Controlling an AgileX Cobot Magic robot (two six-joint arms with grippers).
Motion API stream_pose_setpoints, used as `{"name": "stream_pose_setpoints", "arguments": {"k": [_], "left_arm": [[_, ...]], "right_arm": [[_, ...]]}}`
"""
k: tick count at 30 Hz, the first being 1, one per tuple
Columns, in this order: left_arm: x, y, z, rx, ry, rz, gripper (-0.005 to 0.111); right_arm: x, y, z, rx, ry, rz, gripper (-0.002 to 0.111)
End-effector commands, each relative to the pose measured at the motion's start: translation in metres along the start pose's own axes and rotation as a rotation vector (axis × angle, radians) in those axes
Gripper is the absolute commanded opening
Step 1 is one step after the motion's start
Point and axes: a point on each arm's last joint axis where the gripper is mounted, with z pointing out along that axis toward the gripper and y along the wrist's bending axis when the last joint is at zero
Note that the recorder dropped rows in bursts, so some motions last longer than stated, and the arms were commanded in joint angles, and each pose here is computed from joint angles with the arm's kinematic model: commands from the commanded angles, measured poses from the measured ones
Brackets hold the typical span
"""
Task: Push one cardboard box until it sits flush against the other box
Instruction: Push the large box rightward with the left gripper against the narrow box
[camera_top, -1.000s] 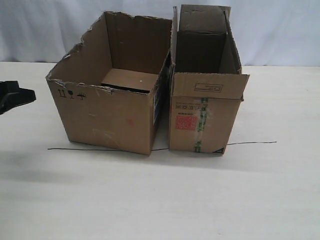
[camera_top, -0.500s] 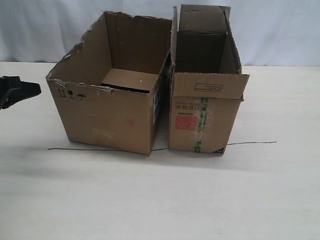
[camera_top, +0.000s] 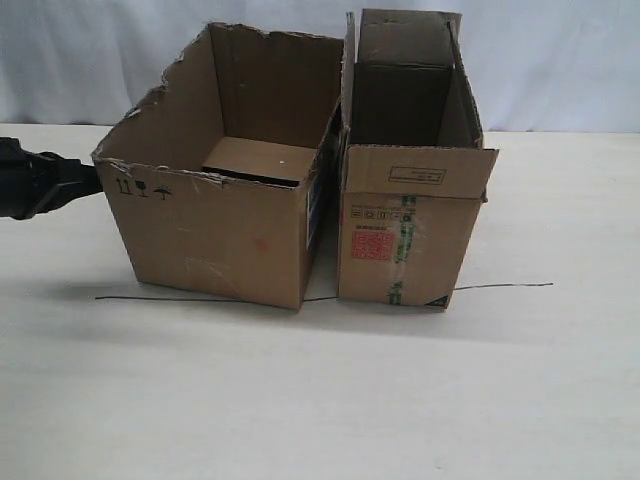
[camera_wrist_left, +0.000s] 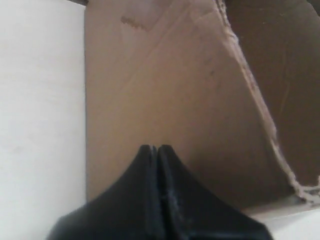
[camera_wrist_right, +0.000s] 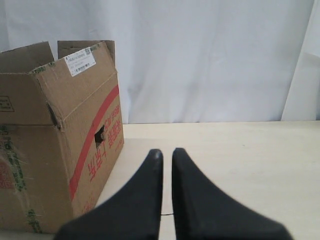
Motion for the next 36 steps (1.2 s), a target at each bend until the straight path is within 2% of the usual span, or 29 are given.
{"name": "stream_pose_setpoints", "arguments": {"k": [1,9,17,23,31,36], "left_arm": [[-0.005,0.001,0.005,0.017,-0.01,-0.017,0.0],[-0.005,-0.007,0.006,0.113,-0.022,-0.042,0.0],[-0.006,-0.009,0.005,0.134,-0.023,-0.07,0.0],[-0.002,-0.024,0.014,0.19,0.004,-0.051,0.0],[0.0,-0.028,0.02,0.168,0.023,-0.035,0.0],[0.001,-0.022,0.021,0.099,0.03,0.002,0.0]], "right_arm": [[0.001,0.0,0.0,-0.005,0.001,0.002,0.005],[0.001,0.0,0.0,-0.005,0.001,0.002,0.005],[0.001,0.0,0.0,-0.005,0.001,0.002,0.005],[0.001,0.0,0.0,-0.005,0.001,0.002,0.005],[0.001,0.0,0.0,-0.005,0.001,0.002,0.005],[0.001,0.0,0.0,-0.005,0.001,0.002,0.005]]}}
